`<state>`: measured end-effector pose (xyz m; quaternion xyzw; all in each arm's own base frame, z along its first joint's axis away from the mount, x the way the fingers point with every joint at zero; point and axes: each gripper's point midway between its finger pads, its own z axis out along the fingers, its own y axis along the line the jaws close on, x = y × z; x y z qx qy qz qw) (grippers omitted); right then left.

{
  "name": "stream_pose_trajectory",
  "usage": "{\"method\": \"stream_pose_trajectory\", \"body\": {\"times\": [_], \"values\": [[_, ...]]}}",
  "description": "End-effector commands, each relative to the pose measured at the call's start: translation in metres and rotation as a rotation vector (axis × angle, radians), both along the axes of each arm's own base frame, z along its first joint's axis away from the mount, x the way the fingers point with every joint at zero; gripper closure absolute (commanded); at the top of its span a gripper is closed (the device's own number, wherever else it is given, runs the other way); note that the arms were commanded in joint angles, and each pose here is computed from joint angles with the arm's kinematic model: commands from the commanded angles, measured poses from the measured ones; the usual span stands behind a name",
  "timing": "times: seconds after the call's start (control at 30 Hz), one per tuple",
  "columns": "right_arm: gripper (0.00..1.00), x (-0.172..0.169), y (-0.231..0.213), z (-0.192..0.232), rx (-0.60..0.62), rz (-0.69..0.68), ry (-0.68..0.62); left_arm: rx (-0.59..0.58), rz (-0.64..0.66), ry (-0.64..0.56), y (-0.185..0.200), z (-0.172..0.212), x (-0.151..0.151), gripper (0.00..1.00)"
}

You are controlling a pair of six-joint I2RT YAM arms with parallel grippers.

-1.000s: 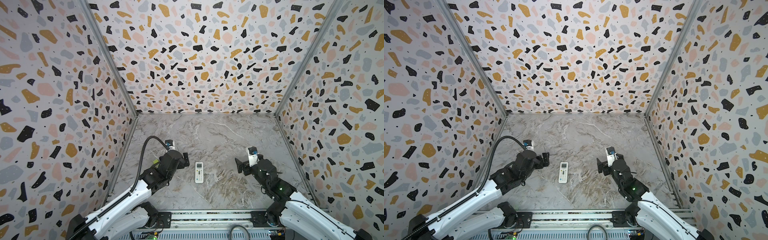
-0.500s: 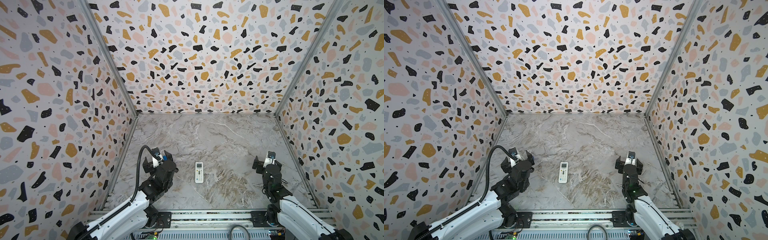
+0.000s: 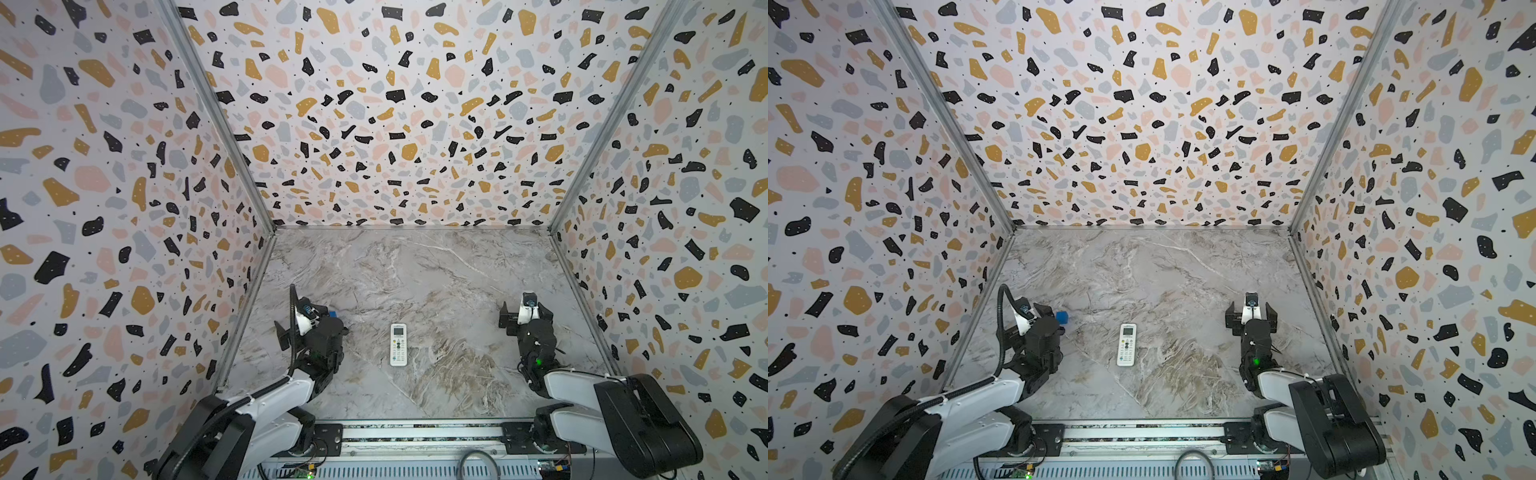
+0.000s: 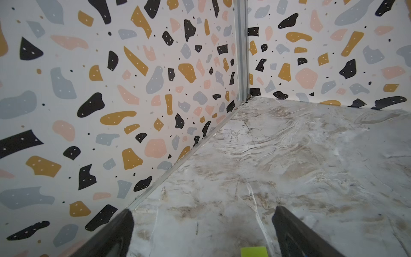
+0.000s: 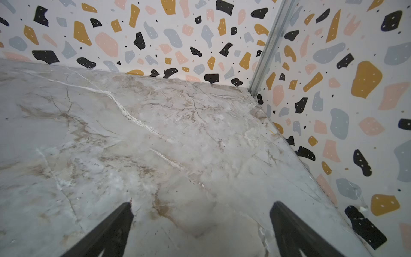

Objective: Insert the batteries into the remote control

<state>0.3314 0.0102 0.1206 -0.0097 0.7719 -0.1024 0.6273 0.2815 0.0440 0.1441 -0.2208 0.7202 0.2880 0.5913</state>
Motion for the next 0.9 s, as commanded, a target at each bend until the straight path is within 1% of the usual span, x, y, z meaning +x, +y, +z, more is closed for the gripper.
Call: {"method": "stream_pose_trajectory", "body": {"times": [0.0, 0.1, 0.27, 0.3, 0.37, 0.43, 0.5, 0.57, 0.63, 0.67, 0.73, 0.87], "values": [[0.01, 0.015, 0.005, 0.028, 0.003, 0.03, -0.098, -0.055, -0.001, -0.133, 0.002, 0.015, 0.013, 0.01], [0.01, 0.022, 0.004, 0.026, 0.004, 0.031, -0.082, -0.005, 0.005, -0.089, 0.003, 0.014, 0.023, 0.0], [0.01, 0.03, 0.009, 0.022, 0.024, 0.065, -0.066, 0.001, -0.08, -0.106, 0.001, 0.01, 0.032, 0.01], [0.01, 0.027, 0.008, 0.021, 0.044, 0.072, -0.093, 0.001, -0.091, -0.119, 0.002, 0.008, 0.031, 0.0], [0.01, 0.02, -0.002, 0.019, 0.077, 0.04, -0.146, 0.007, -0.113, -0.124, -0.001, 0.008, 0.032, 0.0], [0.01, 0.02, -0.008, 0.016, 0.095, 0.021, -0.145, -0.003, -0.173, -0.114, -0.005, 0.007, 0.036, 0.01], [0.01, 0.027, -0.009, 0.008, 0.104, 0.024, -0.093, -0.02, -0.22, -0.145, -0.005, 0.007, 0.034, 0.0], [0.01, 0.033, -0.012, 0.005, 0.107, 0.004, -0.082, -0.058, -0.272, -0.152, -0.003, -0.002, 0.036, 0.01], [0.01, 0.033, -0.012, 0.003, 0.108, 0.005, -0.069, -0.047, -0.286, -0.209, 0.0, 0.004, 0.034, 0.01], [0.01, 0.033, -0.012, 0.004, 0.109, 0.005, -0.075, -0.045, -0.303, -0.192, -0.003, 0.002, 0.037, 0.01], [0.01, 0.033, -0.012, 0.003, 0.109, 0.004, -0.073, -0.057, -0.328, -0.118, -0.009, -0.005, 0.046, 0.0], [0.01, 0.033, -0.012, 0.003, 0.108, 0.003, -0.071, -0.053, -0.302, -0.116, -0.006, -0.005, 0.05, 0.01]]}}
